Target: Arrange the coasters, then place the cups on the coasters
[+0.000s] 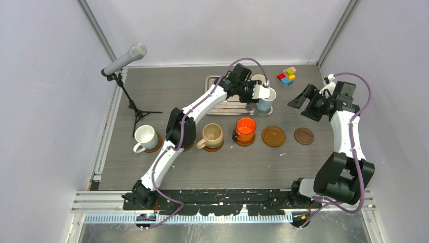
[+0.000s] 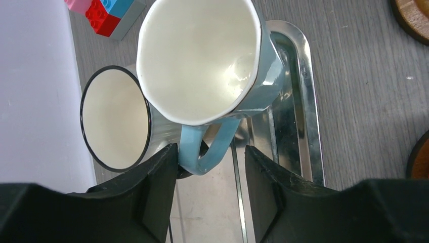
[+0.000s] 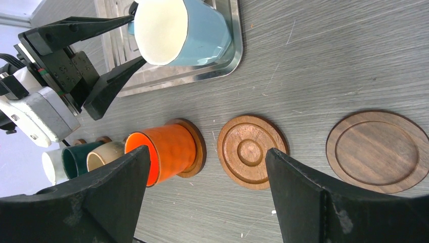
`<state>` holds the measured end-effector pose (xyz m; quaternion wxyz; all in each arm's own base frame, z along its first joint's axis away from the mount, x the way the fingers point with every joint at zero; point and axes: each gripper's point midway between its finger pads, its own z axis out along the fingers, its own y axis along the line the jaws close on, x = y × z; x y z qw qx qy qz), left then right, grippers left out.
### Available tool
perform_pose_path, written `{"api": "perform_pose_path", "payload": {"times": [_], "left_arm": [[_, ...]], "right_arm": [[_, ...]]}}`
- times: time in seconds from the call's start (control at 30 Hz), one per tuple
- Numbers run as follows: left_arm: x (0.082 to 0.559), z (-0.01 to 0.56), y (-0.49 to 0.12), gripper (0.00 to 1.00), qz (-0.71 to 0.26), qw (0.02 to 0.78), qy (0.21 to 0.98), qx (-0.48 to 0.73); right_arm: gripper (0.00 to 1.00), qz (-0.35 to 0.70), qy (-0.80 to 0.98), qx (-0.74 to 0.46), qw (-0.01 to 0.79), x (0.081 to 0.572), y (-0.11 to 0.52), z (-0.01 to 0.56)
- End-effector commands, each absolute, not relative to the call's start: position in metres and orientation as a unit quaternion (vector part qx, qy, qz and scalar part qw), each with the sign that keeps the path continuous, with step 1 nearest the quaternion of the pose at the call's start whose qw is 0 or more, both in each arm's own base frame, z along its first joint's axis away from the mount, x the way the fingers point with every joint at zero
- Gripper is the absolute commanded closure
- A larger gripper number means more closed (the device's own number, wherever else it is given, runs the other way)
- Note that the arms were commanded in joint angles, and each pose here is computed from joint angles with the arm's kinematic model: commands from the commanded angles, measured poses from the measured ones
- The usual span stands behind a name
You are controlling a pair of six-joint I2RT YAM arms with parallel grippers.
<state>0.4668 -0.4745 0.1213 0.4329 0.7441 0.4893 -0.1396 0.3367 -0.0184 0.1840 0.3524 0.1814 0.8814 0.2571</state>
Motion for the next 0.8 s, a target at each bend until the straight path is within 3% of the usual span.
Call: {"api": "perform_pose_path", "payload": {"times": [0.0, 0.23, 0.47, 0.77], "left_arm": [[0.457, 0.131, -0.492, 0.48, -0.165, 0.445, 0.478, 0.739], [0.457, 0.118, -0.49, 0.5, -0.163, 0.432, 0.49, 0.739], [0.45, 0.112, -0.493, 0.64, -0.169, 0.423, 0.495, 0.74], [0.455, 0.104, -0.496, 0.68, -0.151, 0.425, 0.508, 0.733]], "right_arm": [[0.12, 0.257, 0.879, 0.177, 0.36, 0.34, -0.021, 0.186], [0.12, 0.259, 0.879, 0.178, 0.36, 0.34, -0.022, 0.186], [0.12, 0.259, 0.879, 0.181, 0.358, 0.34, -0.023, 0.185], [0.12, 0.261, 0.878, 0.183, 0.357, 0.34, -0.023, 0.185]]}}
